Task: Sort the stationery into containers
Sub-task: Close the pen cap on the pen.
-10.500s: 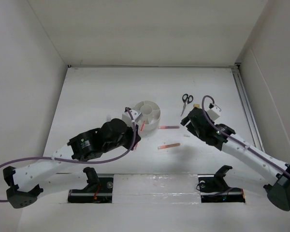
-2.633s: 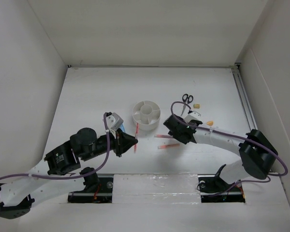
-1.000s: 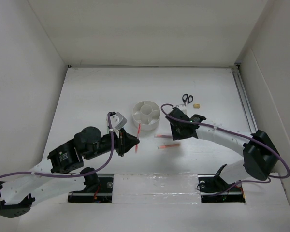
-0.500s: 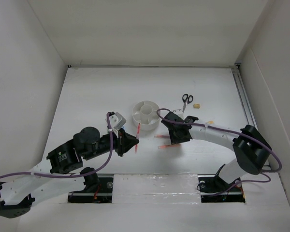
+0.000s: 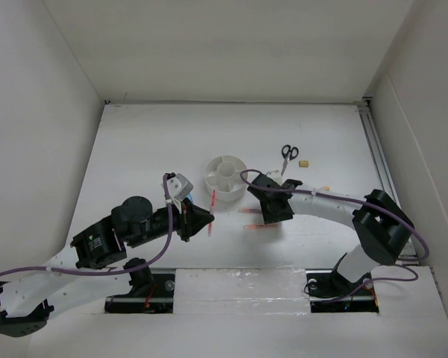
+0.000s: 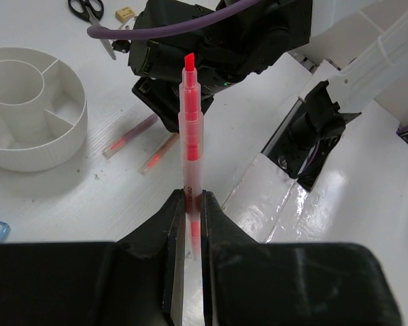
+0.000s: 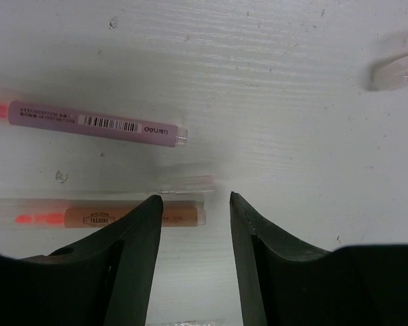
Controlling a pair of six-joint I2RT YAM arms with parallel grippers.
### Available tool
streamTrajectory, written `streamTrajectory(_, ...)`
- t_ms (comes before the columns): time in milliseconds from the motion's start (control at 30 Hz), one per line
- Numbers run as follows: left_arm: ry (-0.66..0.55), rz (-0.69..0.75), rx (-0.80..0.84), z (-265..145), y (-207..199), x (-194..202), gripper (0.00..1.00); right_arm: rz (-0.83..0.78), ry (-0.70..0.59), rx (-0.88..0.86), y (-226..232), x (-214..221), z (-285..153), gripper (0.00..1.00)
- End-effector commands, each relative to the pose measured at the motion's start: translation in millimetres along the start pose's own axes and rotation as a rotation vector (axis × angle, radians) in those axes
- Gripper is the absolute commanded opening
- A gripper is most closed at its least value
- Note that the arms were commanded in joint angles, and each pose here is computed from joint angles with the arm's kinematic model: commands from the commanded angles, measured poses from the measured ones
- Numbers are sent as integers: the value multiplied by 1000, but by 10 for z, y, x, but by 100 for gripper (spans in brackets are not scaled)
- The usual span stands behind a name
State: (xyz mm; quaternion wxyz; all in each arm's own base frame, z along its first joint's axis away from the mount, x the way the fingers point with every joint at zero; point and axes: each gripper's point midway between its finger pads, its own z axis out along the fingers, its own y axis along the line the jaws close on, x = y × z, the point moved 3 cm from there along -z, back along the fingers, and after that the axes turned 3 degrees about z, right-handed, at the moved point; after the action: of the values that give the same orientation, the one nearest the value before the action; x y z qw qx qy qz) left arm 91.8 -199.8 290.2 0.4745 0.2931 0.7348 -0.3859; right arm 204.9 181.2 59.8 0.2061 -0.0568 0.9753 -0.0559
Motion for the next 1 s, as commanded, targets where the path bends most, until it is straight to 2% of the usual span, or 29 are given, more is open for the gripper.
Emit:
streamTrajectory(0, -51, 1, 22, -17, -50, -125, 0, 15, -38, 7, 40, -91, -14, 50)
streamTrajectory(733, -57, 11, 34, -40, -63, -133, 0, -55, -46, 32, 135, -154, 5, 50)
streamTrajectory(967, -57, 11, 34, -40, -63, -133, 0, -64, -40, 25, 156, -147, 28, 46)
